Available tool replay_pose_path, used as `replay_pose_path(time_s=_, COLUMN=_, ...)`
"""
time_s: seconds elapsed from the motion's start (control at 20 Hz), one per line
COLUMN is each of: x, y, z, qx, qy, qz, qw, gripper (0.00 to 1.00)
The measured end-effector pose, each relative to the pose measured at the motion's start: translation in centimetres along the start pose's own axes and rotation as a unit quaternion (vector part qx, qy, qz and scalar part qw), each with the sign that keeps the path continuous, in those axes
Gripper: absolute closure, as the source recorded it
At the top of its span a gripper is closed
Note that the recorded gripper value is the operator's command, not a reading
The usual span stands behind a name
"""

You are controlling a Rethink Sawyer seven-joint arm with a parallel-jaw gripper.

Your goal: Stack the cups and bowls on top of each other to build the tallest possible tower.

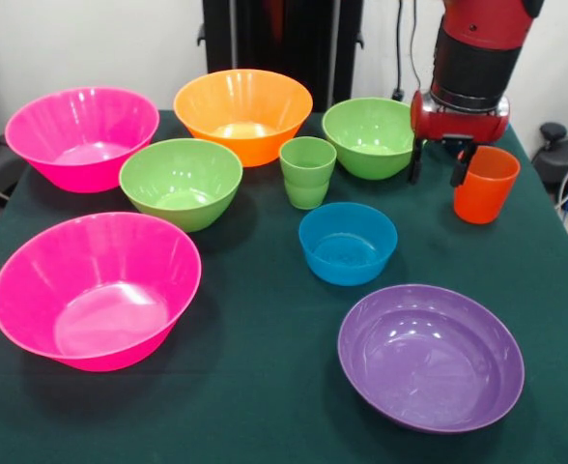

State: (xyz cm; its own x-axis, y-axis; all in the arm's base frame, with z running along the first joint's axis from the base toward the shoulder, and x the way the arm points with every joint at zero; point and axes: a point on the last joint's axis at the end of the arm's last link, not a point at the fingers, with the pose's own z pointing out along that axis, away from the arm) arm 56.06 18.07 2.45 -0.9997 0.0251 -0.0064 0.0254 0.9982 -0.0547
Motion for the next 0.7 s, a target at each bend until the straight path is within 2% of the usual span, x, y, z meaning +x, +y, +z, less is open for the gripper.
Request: replay_pose_path(time_s=0.7, x=0.22, y=-0.13, z=0.46, qx=0.001, qy=0.005, qz=0.001, qw=1.0, gripper=0.0)
